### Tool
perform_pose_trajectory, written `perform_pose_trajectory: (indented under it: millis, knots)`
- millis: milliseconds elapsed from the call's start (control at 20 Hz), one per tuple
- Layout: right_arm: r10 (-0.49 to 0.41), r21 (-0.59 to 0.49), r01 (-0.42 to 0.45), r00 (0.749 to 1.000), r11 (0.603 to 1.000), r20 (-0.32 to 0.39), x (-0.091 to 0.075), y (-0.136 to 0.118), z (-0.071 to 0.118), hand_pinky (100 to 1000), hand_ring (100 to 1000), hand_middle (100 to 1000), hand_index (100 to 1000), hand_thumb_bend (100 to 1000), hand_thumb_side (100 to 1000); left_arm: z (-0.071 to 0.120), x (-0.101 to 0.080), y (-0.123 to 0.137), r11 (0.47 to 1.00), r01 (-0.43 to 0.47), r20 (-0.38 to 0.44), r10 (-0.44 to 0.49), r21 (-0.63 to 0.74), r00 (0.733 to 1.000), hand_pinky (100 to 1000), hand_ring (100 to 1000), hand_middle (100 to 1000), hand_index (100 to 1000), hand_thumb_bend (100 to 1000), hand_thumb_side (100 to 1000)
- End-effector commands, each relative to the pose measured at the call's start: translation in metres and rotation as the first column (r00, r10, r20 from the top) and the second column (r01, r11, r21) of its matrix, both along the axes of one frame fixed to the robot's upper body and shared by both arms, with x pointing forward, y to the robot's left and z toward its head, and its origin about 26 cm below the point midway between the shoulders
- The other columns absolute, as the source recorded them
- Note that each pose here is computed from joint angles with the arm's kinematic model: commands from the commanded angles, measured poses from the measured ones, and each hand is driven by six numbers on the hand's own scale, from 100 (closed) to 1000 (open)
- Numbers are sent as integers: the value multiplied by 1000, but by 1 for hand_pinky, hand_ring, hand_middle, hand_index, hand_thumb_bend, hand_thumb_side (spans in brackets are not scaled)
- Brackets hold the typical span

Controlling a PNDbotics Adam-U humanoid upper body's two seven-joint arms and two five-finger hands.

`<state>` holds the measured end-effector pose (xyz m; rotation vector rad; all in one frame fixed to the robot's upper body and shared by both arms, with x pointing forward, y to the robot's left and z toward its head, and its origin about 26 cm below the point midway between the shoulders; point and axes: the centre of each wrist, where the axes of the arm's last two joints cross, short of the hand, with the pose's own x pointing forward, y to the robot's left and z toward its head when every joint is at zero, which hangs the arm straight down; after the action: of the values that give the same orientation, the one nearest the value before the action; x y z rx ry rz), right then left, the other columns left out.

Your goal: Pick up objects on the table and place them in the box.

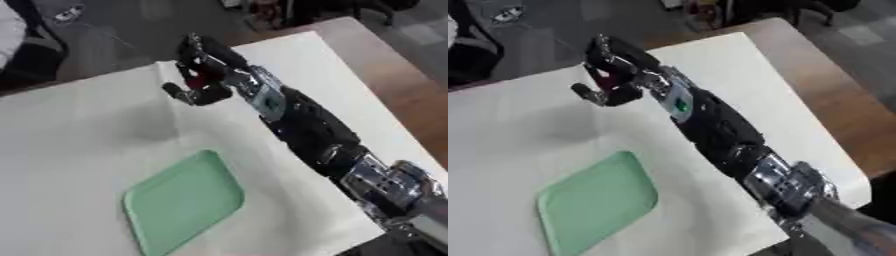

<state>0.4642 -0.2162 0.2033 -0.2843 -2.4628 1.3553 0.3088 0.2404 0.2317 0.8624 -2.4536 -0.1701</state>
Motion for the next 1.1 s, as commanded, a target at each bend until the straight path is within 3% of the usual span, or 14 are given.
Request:
perform_pose_trajectory:
  millis: [50,350,400,450,500,550,700,1100]
  knots:
    - [58,18,-58,998,998,14,-12,10,15,100,100,100,100,227,100,8,-3,5,1000,-18,27,18,24,999,333,483,639,808,304,791]
    - [125,49,-122,991,991,-56,-32,26,-6,100,100,100,100,208,100,9,-2,4,1000,-13,29,13,23,1000,333,483,638,808,304,791]
    - [134,53,-131,989,990,-68,-35,28,-10,100,100,100,100,252,100,9,-2,4,1000,-13,30,13,23,999,334,483,638,808,304,791]
    - [143,59,-138,986,989,-81,-38,31,-16,100,100,100,100,203,100,9,-2,4,1000,-13,32,13,22,999,333,483,638,808,304,791]
    - [150,66,-144,984,987,-92,-41,32,-20,100,100,100,100,238,100,9,-2,4,1000,-13,32,12,22,999,333,483,638,808,304,791]
    - [156,76,-148,982,986,-104,-44,34,-25,100,100,100,100,195,100,10,-2,4,1000,-13,33,12,23,999,333,482,638,808,304,791]
    - [167,105,-154,977,982,-131,-52,37,-34,100,100,100,100,191,100,10,-2,3,1000,-12,34,11,22,999,334,483,638,808,304,791]
    - [242,148,-219,957,964,-159,-83,50,-60,100,100,100,100,186,100,10,-2,4,1000,-12,32,11,25,999,333,482,638,808,303,792]
